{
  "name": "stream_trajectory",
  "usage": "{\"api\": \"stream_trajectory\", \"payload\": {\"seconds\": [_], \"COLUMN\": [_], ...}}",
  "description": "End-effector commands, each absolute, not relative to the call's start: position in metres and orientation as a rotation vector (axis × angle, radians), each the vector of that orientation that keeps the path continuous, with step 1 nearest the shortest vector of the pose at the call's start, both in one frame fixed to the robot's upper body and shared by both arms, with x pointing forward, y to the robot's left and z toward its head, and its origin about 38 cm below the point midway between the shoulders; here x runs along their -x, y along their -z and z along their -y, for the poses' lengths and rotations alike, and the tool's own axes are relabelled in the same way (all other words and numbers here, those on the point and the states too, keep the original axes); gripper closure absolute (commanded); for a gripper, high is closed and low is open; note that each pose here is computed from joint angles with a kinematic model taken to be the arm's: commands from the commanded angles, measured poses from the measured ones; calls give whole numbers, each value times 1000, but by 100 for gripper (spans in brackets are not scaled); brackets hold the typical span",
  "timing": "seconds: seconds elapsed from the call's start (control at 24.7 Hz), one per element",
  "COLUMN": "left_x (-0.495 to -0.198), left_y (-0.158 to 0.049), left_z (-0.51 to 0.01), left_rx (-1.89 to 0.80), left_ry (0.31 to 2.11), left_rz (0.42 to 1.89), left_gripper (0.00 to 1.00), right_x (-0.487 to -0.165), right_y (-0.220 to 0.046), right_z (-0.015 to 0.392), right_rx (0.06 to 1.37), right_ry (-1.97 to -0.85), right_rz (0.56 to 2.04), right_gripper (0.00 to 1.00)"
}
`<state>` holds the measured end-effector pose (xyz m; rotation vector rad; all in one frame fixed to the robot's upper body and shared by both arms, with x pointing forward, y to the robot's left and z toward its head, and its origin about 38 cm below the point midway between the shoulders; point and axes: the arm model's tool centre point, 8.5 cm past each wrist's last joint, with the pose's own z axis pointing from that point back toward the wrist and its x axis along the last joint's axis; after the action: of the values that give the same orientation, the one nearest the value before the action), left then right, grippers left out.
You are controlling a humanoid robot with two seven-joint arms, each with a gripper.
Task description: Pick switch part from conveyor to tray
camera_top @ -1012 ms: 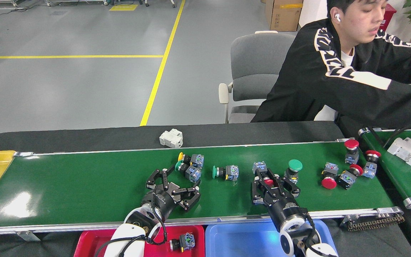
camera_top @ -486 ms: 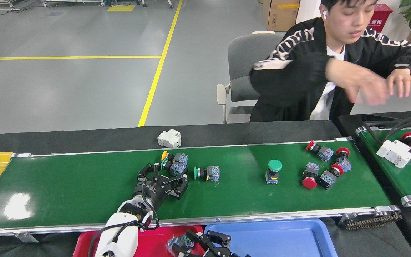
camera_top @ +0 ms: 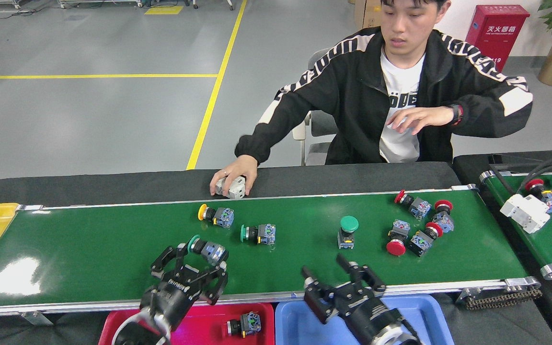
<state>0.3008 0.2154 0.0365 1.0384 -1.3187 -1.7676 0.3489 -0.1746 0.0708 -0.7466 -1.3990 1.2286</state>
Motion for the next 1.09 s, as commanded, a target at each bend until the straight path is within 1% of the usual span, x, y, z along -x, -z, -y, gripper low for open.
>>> {"api": "stream_trajectory", "payload": {"seconds": [0.0, 0.04, 0.08, 0.12, 0.16, 0.24, 0.32, 0.36, 0.45, 0.57, 0.69, 0.81, 0.89, 0.93, 0.97, 1.05], "left_x": [-275, -263, -257, -254, -252, -253, -257, -260, -263, -257, -252, -252, -258, -264, -272, -292], "left_y": [-48, -41, -38, -37, -36, -37, -40, -43, -48, -45, -43, -43, -45, -47, -52, -57], "left_z": [-221, -222, -223, -228, -235, -236, -241, -254, -275, -310, -324, -322, -317, -312, -306, -288], "left_rx": [-1052, -1035, -1030, -1033, -1037, -1046, -1073, -1113, -1167, -1145, -1139, -1136, -1136, -1137, -1155, -1193], "left_ry": [1788, 1791, 1804, 1826, 1841, 1828, 1767, 1672, 1531, 1365, 1323, 1321, 1329, 1339, 1355, 1399], "left_rz": [1382, 1391, 1402, 1397, 1382, 1377, 1360, 1320, 1262, 1115, 1067, 1072, 1085, 1098, 1106, 1112], "left_gripper": [44, 24, 0, 0, 0, 0, 0, 0, 0, 0, 0, 0, 0, 0, 0, 0], "right_x": [-341, -329, -318, -307, -299, -296, -298, -303, -314, -333, -355, -384, -398, -402, -405, -413], "right_y": [-70, -65, -61, -56, -51, -49, -50, -52, -55, -47, -44, -43, -41, -36, -32, -35], "right_z": [199, 207, 213, 216, 218, 218, 221, 225, 223, 185, 150, 129, 118, 114, 113, 115], "right_rx": [851, 907, 964, 1009, 1022, 1028, 1056, 1083, 1110, 1069, 1062, 1078, 1067, 1047, 1032, 1034], "right_ry": [-1135, -1106, -1084, -1068, -1072, -1062, -1039, -1024, -1035, -1112, -1124, -1121, -1133, -1148, -1169, -1190], "right_rz": [1389, 1400, 1414, 1413, 1394, 1372, 1336, 1302, 1245, 1199, 1172, 1122, 1104, 1085, 1071, 1077], "right_gripper": [8, 11, 11, 11, 11, 11, 11, 11, 11, 11, 11, 9, 10, 11, 20, 39]}}
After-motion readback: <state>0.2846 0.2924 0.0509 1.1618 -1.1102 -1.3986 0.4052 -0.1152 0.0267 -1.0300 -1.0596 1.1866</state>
